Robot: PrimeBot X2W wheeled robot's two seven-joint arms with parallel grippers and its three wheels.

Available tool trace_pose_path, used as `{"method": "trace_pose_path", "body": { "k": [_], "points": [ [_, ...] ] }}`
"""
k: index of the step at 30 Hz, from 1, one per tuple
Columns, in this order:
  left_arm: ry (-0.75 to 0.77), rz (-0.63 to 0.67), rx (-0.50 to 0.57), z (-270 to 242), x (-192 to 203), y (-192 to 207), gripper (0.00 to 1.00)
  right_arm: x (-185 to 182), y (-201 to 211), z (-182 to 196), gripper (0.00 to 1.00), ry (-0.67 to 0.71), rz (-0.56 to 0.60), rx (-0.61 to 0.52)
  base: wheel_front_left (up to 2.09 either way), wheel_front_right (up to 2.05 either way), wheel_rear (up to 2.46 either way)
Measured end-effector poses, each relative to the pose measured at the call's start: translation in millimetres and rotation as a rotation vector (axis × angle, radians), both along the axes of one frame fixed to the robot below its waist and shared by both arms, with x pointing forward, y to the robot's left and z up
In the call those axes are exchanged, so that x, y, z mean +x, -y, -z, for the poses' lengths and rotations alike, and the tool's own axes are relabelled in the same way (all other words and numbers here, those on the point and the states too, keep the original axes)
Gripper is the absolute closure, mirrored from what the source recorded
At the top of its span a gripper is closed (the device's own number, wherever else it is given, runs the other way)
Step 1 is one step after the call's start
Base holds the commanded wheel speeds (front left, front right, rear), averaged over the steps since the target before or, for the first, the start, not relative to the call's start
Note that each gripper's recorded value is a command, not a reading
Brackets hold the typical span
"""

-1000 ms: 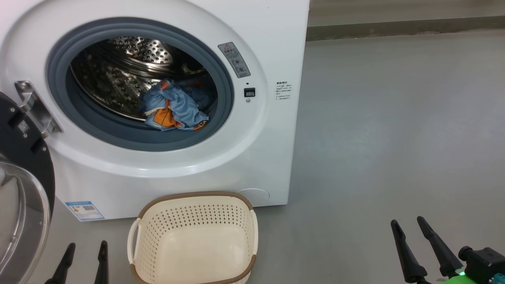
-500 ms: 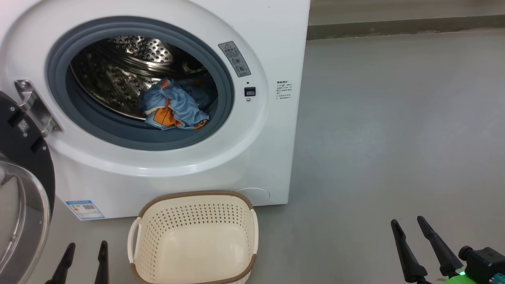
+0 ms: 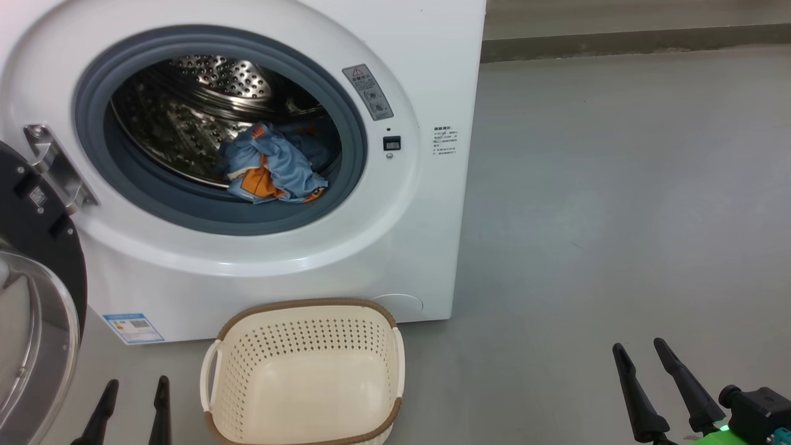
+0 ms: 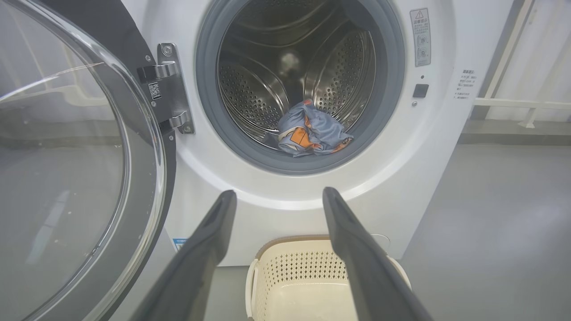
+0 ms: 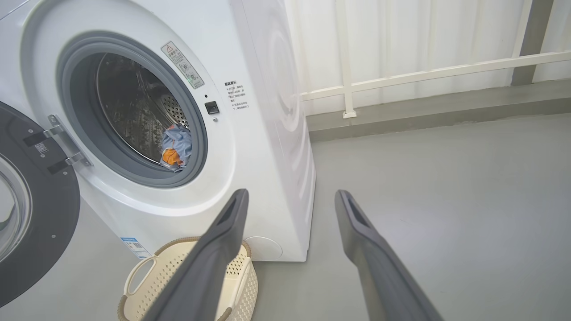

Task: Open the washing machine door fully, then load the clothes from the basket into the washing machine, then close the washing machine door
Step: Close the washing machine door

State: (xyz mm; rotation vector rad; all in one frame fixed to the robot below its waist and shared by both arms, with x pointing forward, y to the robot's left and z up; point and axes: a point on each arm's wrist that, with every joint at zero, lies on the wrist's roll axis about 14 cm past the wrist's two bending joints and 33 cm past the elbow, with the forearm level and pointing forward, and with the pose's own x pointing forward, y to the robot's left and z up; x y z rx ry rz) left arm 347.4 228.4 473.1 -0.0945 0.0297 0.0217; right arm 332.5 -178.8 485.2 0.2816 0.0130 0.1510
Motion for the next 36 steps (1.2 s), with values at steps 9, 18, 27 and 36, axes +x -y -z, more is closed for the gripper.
{"method": "trace_pose_path", "body": {
  "k": [9,18,27,36],
  "points": [
    [0.004,-0.004,-0.008,-0.6,-0.2,0.8,0.0,0.3,-0.5,-0.8,0.0,0.003,0.001,0.003,-0.88,0.89,-0.01],
    [0.012,0.002,-0.017,-3.0,-0.5,3.0,0.0,1.3,-1.4,-1.2,0.0,0.004,-0.002,0.002,-0.53,0.53,0.0],
    [0.022,-0.01,-0.014,-6.1,-4.4,-1.4,0.0,5.4,-4.8,-4.1,0.0,0.013,-0.015,0.001,0.0,0.0,0.0],
    [0.021,-0.099,-0.031,-4.4,-22.9,-23.3,0.0,17.9,-34.4,-3.1,0.0,0.009,-0.115,-0.004,0.0,0.0,0.0]
  ]
}}
